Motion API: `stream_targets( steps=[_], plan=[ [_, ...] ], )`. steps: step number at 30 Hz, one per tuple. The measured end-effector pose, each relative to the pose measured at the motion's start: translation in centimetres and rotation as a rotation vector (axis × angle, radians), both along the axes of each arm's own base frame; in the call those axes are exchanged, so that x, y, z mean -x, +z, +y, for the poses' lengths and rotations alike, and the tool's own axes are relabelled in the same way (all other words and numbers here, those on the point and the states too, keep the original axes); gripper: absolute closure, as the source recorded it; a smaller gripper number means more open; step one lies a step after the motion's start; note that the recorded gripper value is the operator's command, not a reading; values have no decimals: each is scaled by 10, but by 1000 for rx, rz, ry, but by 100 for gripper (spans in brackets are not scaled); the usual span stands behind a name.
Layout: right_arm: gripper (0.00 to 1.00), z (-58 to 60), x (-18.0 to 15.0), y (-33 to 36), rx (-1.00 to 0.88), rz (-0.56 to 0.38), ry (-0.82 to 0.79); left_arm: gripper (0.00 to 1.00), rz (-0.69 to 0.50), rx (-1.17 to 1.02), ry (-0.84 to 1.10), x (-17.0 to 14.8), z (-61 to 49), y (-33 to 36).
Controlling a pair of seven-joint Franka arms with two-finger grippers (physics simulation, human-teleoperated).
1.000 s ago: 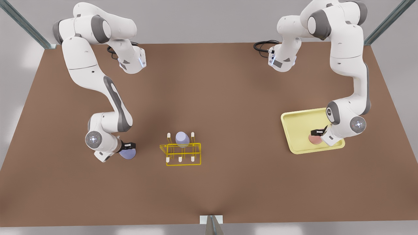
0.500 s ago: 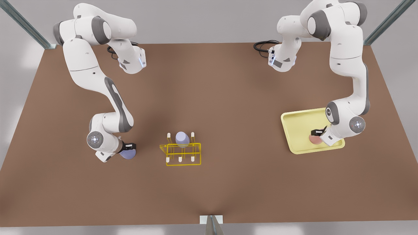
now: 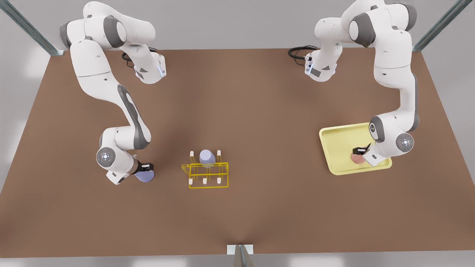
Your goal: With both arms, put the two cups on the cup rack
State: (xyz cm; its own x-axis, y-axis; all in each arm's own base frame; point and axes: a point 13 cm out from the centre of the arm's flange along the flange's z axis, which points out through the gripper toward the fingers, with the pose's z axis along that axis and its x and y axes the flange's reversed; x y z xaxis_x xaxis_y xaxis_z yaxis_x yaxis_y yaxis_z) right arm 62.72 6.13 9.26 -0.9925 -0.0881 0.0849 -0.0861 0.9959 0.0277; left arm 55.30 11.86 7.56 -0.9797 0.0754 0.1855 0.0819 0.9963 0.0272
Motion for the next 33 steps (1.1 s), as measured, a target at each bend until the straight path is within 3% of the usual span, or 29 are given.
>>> stream_targets(
  steps=[19, 24, 33],
  plan=[
    [20, 143, -53, 143, -237, -212, 23, 18, -18, 37, -18, -12, -45, 61],
    [20, 187, -50, 154, -307, -215, 40, 18, -98, 78, -102, -57, -139, 104],
    [20, 228, -40, 137, -353, -202, 58, 18, -193, 177, -88, -119, -303, 134]
  ],
)
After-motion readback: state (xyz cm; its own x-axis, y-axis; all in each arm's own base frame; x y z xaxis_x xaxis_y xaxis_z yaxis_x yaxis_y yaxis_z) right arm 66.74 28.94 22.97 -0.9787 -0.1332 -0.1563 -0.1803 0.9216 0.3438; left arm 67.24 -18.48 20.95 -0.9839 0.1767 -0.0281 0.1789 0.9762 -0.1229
